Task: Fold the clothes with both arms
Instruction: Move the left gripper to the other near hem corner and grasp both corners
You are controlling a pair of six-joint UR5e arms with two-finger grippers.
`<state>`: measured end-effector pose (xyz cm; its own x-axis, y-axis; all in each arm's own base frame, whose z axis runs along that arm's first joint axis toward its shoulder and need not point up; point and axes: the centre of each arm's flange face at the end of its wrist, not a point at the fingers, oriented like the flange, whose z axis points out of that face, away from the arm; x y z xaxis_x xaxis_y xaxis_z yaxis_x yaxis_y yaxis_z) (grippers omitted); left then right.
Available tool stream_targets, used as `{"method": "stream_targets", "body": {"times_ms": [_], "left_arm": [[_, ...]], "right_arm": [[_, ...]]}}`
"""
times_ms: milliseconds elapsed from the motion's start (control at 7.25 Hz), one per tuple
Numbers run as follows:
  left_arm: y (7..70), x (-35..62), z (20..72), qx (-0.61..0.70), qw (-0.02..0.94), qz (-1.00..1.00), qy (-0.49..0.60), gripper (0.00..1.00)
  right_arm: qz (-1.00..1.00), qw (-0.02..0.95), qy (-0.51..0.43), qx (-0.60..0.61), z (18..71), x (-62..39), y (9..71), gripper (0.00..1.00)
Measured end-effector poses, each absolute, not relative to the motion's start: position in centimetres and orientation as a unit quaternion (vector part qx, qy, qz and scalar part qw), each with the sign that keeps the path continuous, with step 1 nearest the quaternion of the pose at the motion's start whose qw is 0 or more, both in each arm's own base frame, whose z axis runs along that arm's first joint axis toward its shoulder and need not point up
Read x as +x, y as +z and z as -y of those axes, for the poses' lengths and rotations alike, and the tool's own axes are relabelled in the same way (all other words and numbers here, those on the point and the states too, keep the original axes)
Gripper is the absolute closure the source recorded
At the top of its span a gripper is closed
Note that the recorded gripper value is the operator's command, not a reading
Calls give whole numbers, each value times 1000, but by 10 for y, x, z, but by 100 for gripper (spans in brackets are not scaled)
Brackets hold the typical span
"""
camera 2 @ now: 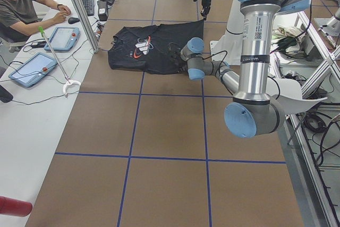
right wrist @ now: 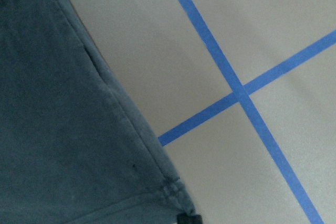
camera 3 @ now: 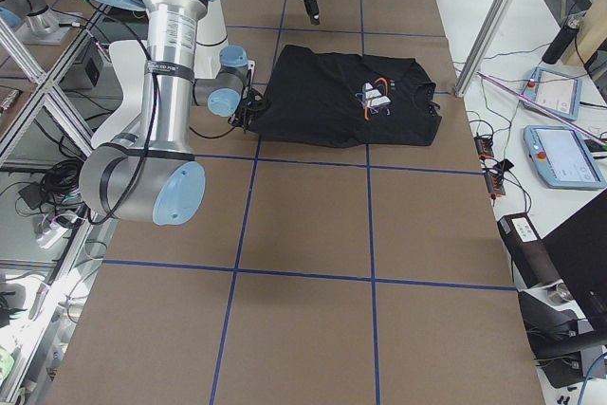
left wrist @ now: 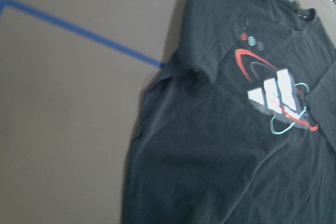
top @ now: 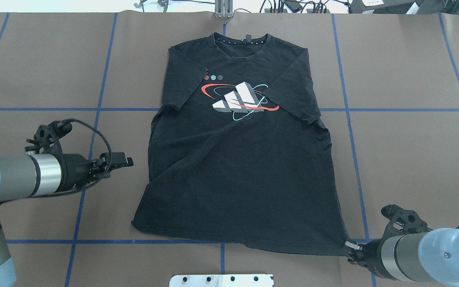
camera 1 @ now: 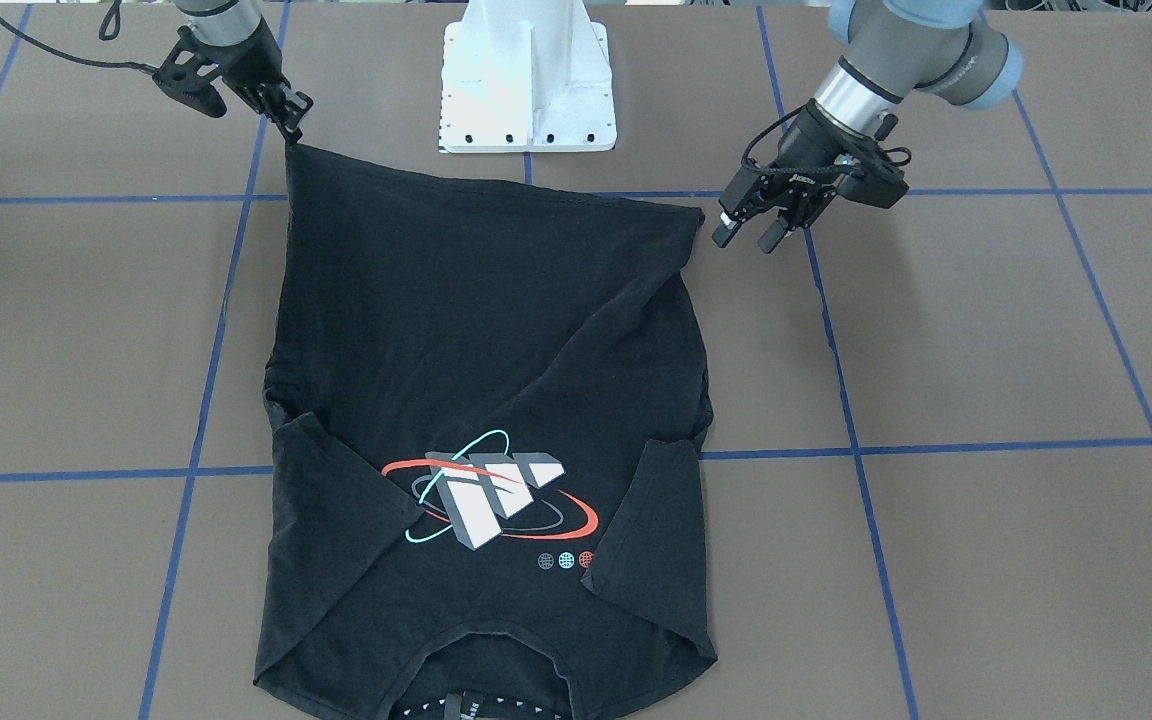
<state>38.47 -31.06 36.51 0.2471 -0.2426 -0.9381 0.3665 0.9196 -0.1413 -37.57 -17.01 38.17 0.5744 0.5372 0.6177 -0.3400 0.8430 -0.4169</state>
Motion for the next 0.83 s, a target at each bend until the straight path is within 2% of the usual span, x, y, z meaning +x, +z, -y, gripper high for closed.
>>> {"method": "stream_targets", "body": {"times_ms": [414,828], "left_arm": [[383,426,242,32,806,-560,-188,24],[378,447,227,24,815,-550,-179,28]], "right_arm": [[388,878,249,-128,170,-375,381,100],[389,878,248,-129,169,-376,380,100]]}}
